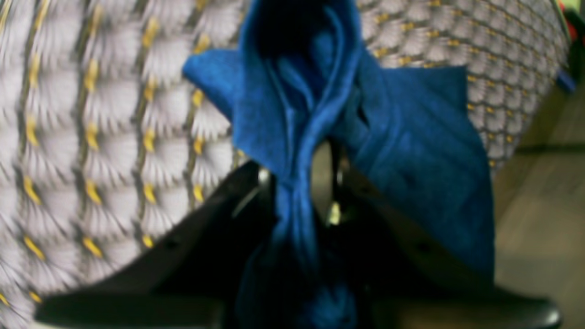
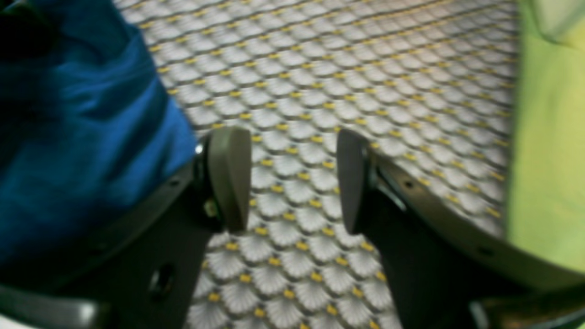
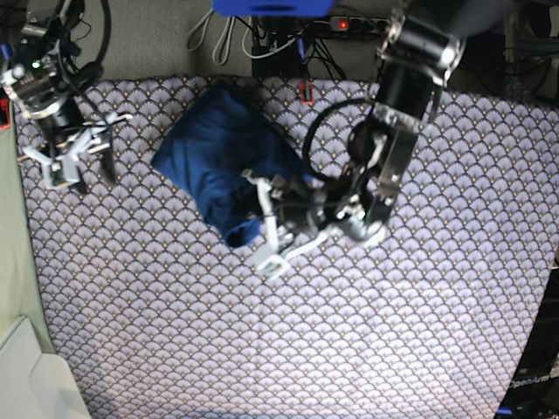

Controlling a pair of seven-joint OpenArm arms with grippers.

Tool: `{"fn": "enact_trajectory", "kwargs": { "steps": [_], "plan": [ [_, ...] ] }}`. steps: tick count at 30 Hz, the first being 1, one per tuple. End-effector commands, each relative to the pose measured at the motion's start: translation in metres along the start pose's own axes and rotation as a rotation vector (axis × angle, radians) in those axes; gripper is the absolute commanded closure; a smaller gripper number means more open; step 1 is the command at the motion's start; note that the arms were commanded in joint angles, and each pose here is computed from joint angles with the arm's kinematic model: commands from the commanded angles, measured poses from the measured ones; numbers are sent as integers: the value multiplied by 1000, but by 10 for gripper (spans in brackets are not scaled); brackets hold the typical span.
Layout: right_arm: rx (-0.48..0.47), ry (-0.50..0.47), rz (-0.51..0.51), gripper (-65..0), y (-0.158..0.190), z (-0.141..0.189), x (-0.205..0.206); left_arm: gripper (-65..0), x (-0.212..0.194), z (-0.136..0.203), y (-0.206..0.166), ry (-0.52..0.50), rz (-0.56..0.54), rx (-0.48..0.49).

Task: Fold the T-shirt properly
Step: 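Fold the stack edge with the left gripper over onto the stack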

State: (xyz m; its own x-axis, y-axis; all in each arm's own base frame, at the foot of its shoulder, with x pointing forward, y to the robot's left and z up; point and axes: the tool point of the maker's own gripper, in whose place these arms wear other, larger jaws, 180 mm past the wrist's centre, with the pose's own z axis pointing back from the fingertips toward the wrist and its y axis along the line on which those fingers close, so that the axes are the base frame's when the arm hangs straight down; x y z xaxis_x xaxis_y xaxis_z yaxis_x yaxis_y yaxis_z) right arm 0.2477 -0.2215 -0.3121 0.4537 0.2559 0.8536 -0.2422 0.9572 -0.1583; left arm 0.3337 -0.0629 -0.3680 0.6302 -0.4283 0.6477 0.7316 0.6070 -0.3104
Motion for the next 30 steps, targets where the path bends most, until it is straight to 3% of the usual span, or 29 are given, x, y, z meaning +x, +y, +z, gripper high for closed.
{"fn": "enact_trajectory", "kwargs": {
  "steps": [1,8,17,23,30],
  "plan": [
    [-16,-39,10,-309,-8,5,10,-38,21,1,0,-13,-51,1],
    [-140,-26,-2,-309,-48,23,4,-38,31,-27,-10,106,-244,-14],
    [-225,-13,-8,-309,-73,39,-1,-38,52,-49,-34,84,-413,-48],
    [-259,-5,-13,-309,-83,47,-4,-38,63,-55,-63,15,-493,-143],
    [-260,56,-23,-309,-84,45,-13,-38,60,-72,-75,57,-629,-102]
  ]
}}
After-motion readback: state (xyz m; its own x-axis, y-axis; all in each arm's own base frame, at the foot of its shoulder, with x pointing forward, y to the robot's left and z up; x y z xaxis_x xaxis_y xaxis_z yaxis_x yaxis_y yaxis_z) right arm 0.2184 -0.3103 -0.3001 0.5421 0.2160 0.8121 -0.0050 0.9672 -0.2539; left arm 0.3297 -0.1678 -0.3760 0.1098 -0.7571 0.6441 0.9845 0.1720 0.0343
